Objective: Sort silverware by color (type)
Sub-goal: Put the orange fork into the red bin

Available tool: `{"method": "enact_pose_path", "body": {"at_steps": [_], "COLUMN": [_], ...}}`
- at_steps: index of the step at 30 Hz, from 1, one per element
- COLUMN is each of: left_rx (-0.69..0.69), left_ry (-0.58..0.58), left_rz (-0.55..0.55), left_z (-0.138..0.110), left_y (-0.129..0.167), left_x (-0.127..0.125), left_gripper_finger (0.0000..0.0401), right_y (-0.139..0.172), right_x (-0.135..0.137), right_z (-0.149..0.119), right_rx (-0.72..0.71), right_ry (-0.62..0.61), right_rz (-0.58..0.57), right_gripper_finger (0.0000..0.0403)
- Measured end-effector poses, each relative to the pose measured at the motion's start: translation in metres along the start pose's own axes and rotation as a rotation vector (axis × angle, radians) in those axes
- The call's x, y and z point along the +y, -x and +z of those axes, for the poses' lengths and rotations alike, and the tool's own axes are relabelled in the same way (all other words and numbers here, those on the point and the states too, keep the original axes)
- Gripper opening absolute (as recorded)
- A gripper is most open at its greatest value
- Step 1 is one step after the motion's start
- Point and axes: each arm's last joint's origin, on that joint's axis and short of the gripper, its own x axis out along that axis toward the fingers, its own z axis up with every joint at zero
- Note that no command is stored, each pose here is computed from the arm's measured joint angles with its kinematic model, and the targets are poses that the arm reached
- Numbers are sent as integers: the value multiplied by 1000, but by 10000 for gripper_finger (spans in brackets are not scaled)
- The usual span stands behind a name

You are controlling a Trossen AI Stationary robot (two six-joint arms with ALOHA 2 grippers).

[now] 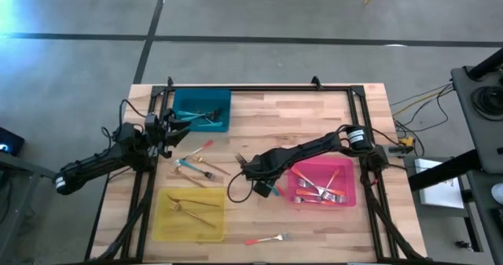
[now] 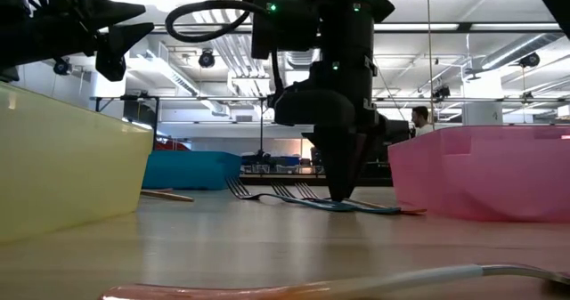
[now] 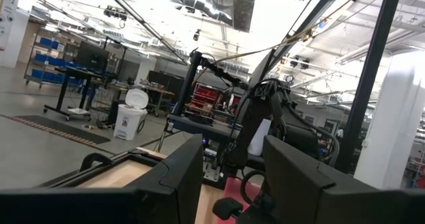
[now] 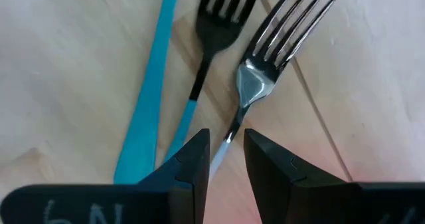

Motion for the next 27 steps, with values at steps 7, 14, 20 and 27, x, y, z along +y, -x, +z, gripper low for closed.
{"method": "enact_pose_path", "body": {"at_steps": [7, 14, 20, 27], "left_rx": [0, 0, 0, 0], "left_ry": [0, 0, 0, 0], "left_rz": [0, 0, 0, 0], "left_z": [0, 0, 0, 0], "left_y": [0, 0, 0, 0], "left_x": [0, 0, 0, 0], "left_gripper_finger": [141, 141, 141, 141], "right_y": [-13, -17, -10, 16], "right_x": [0, 1, 1, -4], "right_z": [3, 4, 3, 3], "right_rx": [18, 14, -1, -79], "right_ry": [2, 52, 99, 123], "right_rz": [-15, -11, 0, -11], "right_gripper_finger": [81, 34, 11, 10]}}
